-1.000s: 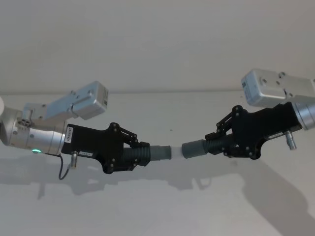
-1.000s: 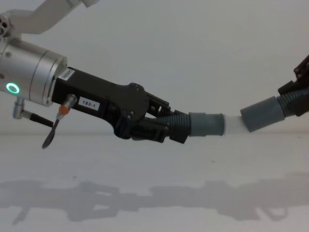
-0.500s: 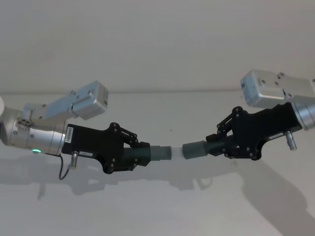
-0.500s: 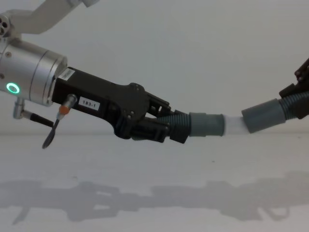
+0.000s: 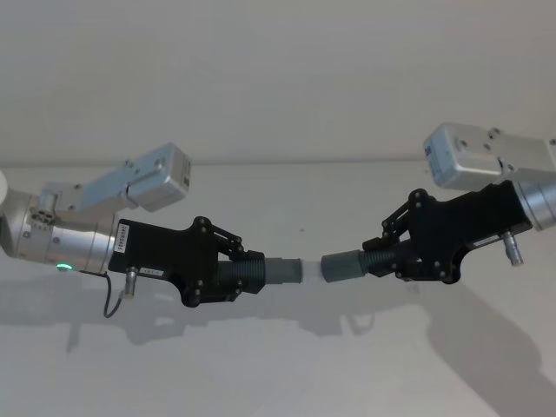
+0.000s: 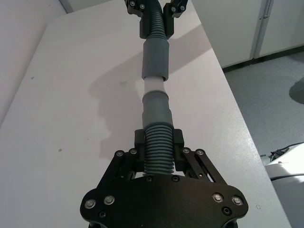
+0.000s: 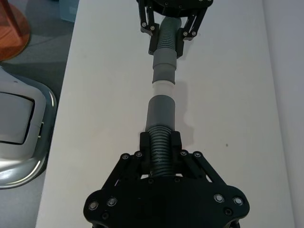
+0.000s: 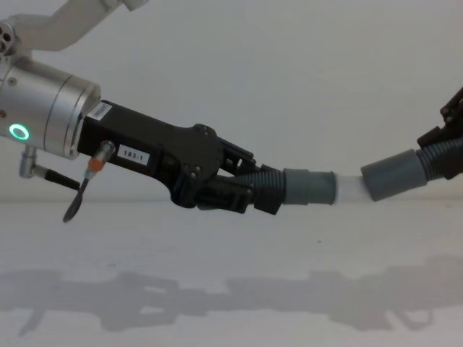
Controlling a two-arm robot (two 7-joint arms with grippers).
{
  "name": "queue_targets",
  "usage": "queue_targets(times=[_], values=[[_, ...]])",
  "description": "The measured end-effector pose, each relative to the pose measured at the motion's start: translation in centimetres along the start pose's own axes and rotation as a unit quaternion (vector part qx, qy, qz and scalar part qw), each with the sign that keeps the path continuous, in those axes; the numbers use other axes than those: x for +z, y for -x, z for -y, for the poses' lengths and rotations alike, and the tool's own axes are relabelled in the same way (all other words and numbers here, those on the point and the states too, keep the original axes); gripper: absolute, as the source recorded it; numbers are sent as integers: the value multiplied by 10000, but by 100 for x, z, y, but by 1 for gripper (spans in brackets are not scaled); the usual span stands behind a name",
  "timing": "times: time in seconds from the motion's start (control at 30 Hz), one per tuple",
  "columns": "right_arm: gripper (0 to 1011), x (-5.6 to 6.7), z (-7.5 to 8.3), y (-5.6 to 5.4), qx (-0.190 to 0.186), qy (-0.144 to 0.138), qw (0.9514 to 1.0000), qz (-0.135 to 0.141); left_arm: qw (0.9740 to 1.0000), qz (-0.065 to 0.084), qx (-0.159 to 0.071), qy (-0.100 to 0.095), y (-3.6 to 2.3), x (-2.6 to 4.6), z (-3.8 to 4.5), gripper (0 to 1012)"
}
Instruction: Use both hands to pick up one end of the pipe from the table, align the ends, and insert them.
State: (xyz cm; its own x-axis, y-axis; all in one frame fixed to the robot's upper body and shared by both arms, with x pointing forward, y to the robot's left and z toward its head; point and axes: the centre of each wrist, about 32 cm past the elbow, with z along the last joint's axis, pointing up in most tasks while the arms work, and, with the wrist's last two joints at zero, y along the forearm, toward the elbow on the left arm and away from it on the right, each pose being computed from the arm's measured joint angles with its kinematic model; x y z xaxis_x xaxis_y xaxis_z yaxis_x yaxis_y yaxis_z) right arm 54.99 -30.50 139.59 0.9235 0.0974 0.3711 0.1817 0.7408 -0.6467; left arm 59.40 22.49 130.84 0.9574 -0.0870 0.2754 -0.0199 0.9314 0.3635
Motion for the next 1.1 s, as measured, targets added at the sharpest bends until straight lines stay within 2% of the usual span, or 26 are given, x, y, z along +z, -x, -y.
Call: queue_targets(times=[1.1], values=[[224, -2, -7, -6, 18, -22, 10000, -5, 10000, 0, 1, 0, 0, 0, 0, 301]])
